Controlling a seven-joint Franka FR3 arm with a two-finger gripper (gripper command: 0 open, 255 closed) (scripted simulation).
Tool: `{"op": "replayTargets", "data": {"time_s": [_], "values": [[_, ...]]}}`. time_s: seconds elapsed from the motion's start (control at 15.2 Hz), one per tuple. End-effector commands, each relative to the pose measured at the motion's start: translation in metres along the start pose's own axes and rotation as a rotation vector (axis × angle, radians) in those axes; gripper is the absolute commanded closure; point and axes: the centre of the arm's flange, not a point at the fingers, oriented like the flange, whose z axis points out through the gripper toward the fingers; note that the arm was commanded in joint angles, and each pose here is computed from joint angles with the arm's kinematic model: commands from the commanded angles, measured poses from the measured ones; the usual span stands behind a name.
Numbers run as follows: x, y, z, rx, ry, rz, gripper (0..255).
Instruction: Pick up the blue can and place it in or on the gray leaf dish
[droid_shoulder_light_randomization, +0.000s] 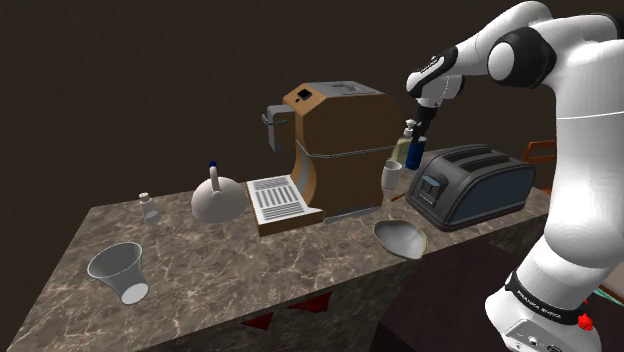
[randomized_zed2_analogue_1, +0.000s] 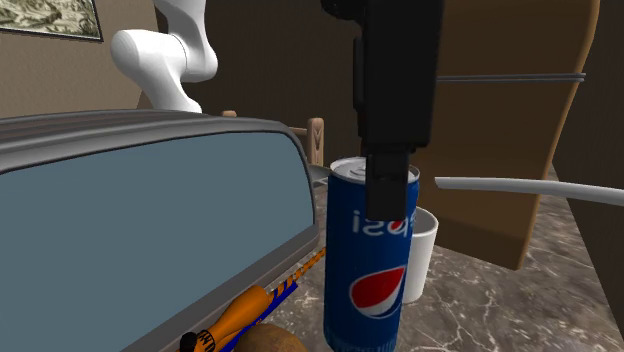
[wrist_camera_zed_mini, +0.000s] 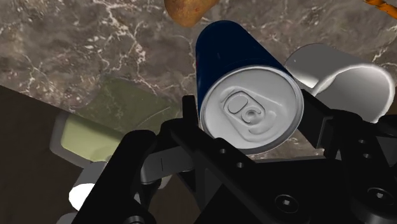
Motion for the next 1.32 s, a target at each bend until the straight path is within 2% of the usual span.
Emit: {"op": "replayTargets", "data": {"time_s": [0.0, 0.66, 1.25], "values": [[0.000, 0.001, -0.011, 0.000, 0.000, 0.000, 255], [0.003, 0.004, -0.062, 0.000, 0.000, 0.000, 255], [-0.031, -0.107, -0.086, 0.000, 0.000, 0.000, 255]]}}
